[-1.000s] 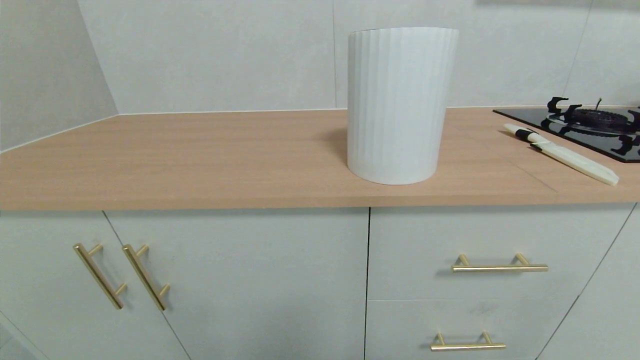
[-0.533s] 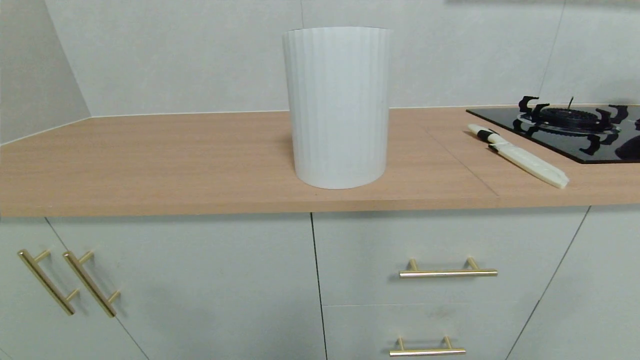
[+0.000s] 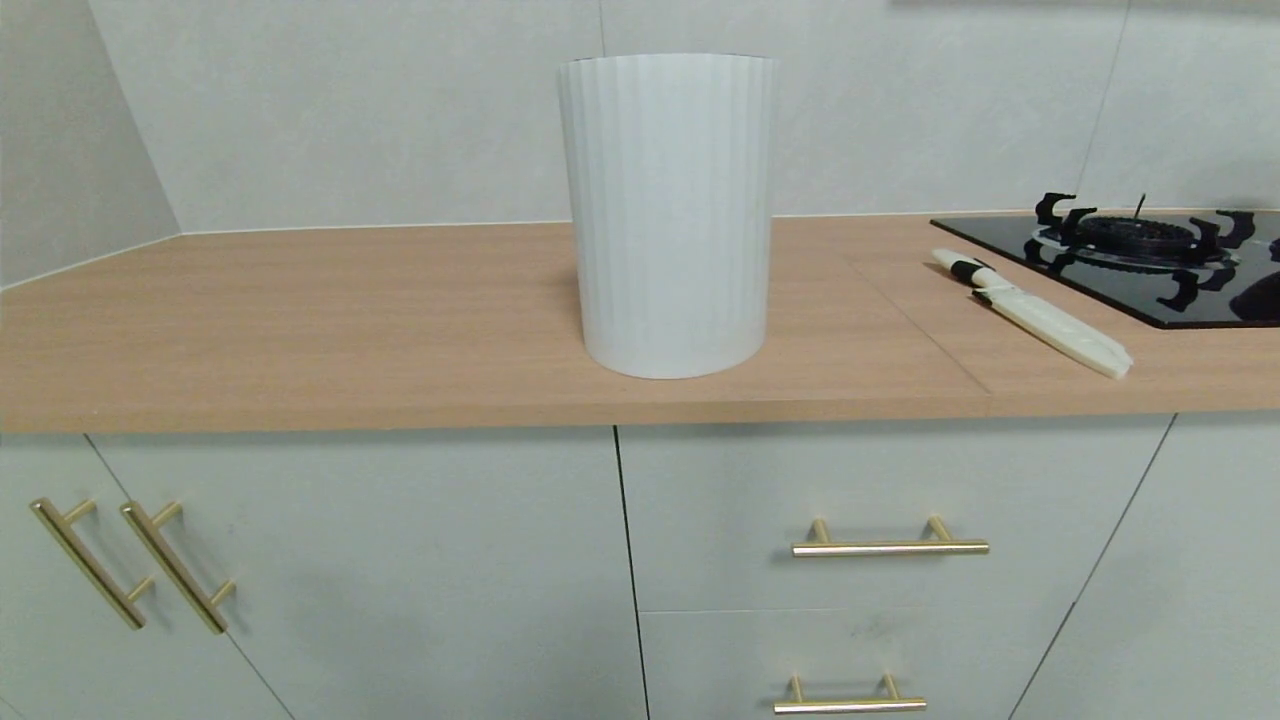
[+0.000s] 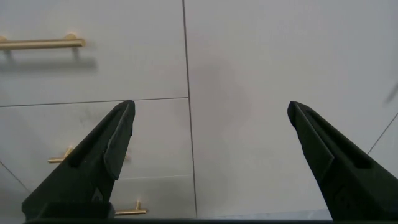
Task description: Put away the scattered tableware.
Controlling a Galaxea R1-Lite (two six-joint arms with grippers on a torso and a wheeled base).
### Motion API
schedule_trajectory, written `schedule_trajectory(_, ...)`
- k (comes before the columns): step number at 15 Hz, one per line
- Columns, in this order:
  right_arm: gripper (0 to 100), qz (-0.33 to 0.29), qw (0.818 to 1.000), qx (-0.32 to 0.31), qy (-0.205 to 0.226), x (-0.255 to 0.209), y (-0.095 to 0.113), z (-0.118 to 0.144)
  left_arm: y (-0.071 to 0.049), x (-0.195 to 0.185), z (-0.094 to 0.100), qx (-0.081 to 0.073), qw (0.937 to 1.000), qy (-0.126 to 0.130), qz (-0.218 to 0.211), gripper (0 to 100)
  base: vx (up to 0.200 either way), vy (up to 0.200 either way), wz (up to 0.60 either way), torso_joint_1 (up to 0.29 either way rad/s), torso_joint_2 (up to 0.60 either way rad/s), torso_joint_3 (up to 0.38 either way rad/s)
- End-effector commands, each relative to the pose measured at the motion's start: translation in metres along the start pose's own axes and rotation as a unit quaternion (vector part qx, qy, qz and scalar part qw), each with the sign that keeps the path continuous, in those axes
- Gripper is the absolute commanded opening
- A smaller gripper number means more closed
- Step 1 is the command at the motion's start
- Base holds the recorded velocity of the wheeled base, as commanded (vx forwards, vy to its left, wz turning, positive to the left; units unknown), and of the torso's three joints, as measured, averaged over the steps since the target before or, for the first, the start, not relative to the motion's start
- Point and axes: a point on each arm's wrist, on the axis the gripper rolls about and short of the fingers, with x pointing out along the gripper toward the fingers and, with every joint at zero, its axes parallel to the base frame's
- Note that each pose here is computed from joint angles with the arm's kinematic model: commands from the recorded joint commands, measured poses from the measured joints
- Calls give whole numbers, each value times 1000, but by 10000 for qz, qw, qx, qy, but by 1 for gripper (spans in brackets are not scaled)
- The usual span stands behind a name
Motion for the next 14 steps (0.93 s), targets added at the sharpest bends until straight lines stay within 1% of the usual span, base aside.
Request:
schedule_trajectory(1, 100, -1, 10000, -4, 6, 0, 0, 0, 0, 0, 0, -3, 10000, 10, 1, 100, 0, 0, 0, 0, 0, 0)
schedule_trajectory(7, 100, 6, 10000, -4, 6, 0, 0, 0, 0, 0, 0, 5, 10000, 10, 1, 100, 0, 0, 0, 4, -23, -17)
schedule_trajectory(11, 100, 6, 10000, -4, 6, 0, 0, 0, 0, 0, 0, -3, 10000, 2, 1, 100, 0, 0, 0, 87, -269, -272)
schedule_trajectory(14, 100, -1, 10000, -4, 6, 0, 0, 0, 0, 0, 0, -2, 10000, -5, 1, 100, 0, 0, 0, 128, -538, -310)
